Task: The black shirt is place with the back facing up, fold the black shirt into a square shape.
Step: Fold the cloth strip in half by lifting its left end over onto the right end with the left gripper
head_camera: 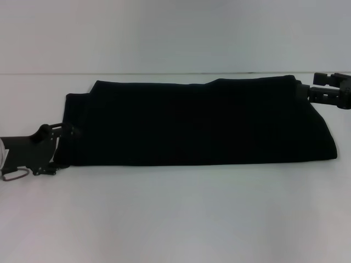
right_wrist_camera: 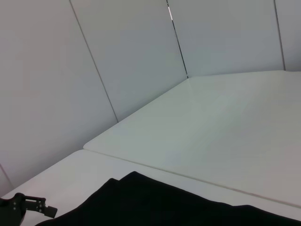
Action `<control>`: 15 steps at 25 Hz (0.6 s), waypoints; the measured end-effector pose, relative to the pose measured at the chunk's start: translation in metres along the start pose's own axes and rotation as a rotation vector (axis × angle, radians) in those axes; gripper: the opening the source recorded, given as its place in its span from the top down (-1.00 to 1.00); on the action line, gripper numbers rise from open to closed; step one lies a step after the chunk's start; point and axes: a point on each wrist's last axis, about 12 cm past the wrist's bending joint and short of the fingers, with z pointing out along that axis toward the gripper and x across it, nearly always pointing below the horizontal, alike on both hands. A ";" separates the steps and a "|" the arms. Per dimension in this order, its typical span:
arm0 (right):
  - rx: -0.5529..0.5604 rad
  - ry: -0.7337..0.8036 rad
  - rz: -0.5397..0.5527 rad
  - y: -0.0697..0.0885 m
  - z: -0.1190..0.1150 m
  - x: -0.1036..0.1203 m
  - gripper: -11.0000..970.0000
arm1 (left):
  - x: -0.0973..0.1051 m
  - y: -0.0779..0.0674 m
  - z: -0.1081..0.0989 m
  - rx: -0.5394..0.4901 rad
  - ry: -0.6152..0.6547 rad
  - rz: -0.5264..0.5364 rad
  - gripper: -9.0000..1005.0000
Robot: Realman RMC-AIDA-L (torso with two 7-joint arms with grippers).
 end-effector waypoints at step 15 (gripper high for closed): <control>0.000 0.000 0.000 0.000 0.000 0.000 -0.83 | -0.002 -0.004 0.002 0.001 -0.009 0.059 -0.71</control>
